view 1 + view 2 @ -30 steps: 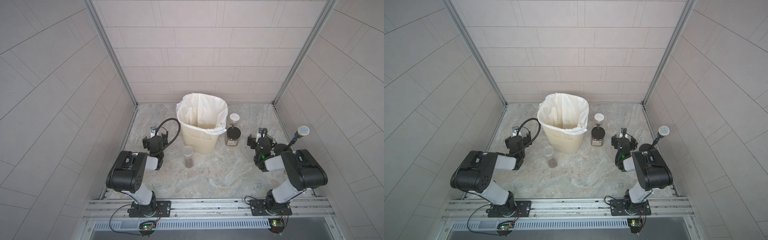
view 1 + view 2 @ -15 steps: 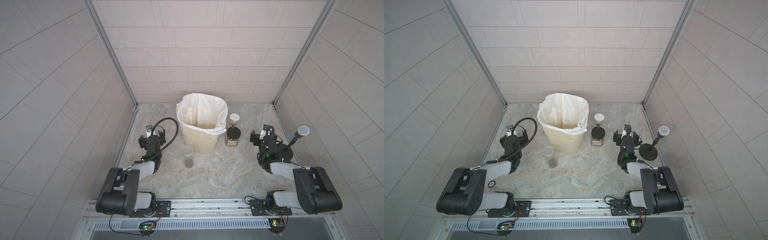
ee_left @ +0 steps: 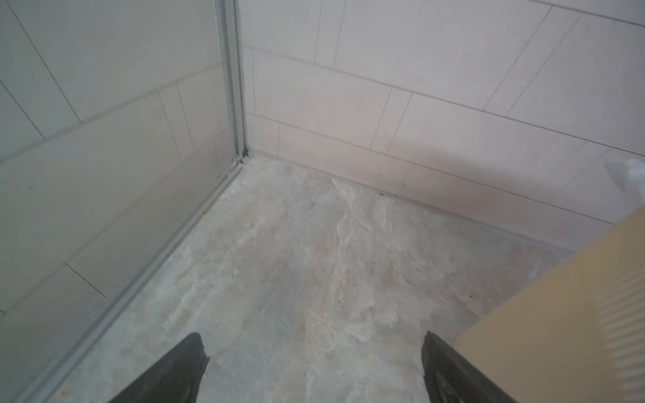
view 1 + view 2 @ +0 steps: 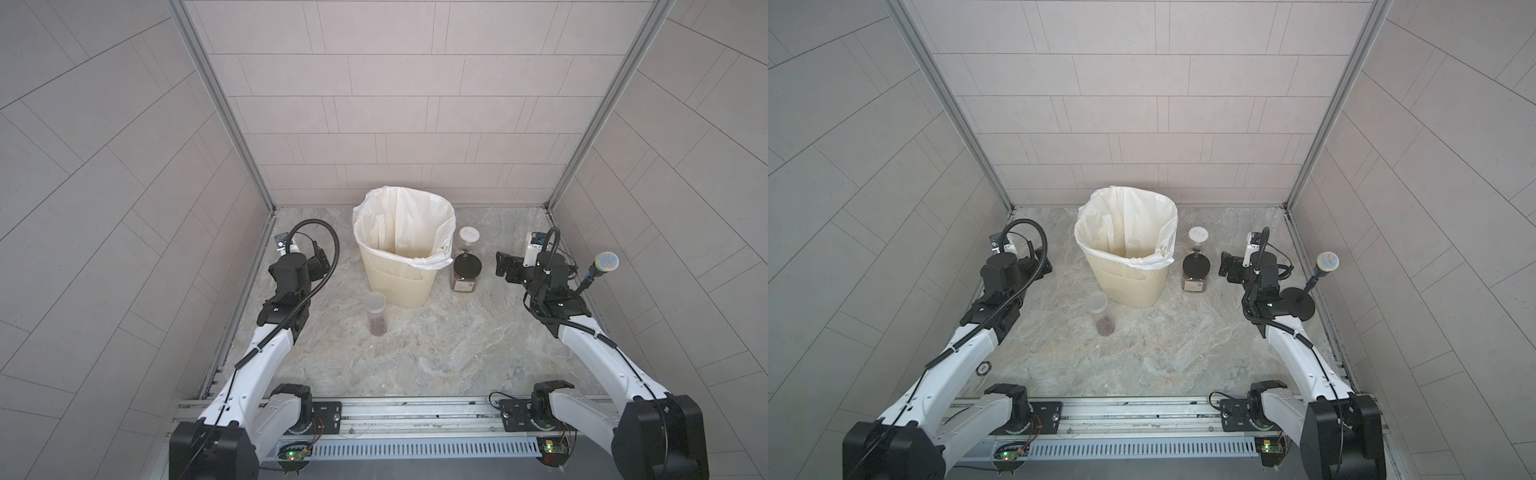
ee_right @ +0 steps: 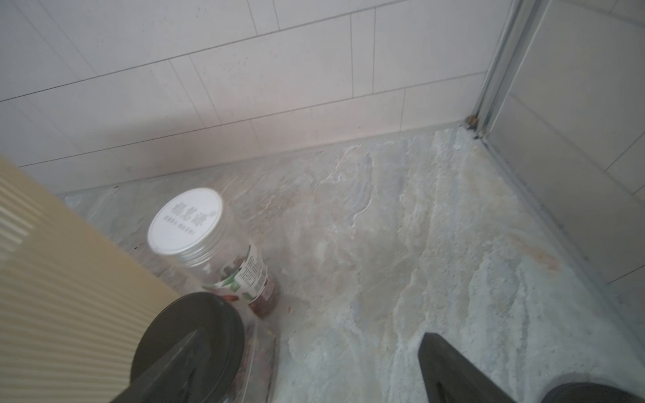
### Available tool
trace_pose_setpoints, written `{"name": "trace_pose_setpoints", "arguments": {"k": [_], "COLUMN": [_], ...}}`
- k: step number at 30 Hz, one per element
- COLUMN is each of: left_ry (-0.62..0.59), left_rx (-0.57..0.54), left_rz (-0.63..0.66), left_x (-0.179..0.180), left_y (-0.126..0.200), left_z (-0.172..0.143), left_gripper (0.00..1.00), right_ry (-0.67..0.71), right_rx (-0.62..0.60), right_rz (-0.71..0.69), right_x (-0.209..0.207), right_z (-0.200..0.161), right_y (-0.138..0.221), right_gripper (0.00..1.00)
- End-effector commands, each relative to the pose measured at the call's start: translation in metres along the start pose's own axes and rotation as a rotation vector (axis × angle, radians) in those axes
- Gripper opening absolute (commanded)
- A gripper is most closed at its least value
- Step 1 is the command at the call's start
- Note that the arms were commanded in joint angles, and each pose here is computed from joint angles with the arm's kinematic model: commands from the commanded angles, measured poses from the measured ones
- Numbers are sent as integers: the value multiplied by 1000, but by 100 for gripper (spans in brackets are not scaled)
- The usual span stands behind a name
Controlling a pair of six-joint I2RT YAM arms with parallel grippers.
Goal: Empty the moldy dried flower tea in the jars
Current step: Pick up the jar from the center of the board.
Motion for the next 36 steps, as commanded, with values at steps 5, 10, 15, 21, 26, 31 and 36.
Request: {"name": "trace_pose_setpoints", "arguments": {"k": [5, 10, 15, 21, 26, 31, 36], "left_ry": [179, 161, 162, 222, 212, 199, 205], "left_rx": [339, 392, 478, 548, 595, 598, 586], "left_rz": [-22, -82, -84, -142, -221, -216, -224], "left_x": [4, -11, -12, -17, -30, -24, -21], "left_y": [19, 31, 40, 45, 52, 53, 55], "left_z": [-67, -88, -122, -155, -169, -179, -180], "left_gripper": [94, 93, 92, 92, 91, 91, 91], "right_ry": [-11, 41, 123, 268, 352, 395, 427], "right_rx": [180, 127, 74, -11, -58, -98, -147], "right_rz": [284, 377, 533, 738, 811, 844, 873], "right_x": [56, 93, 139, 194, 230, 260, 287], "right_z": [-36, -57, -73, -82, -77, -62, -53], "right_y": [42, 64, 83, 104, 108, 104, 99], "right_gripper": [97, 95, 94, 95, 95, 97, 99]}}
Point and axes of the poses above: each gripper's point midway between its finger pads, its own y axis back along the fingers, its own x axis along the line the jaws close on, z = x × y, the point moved 4 cm from there along y, back along the fingers, and after that the axes turned 13 degrees about y, right-handed, at the moved point
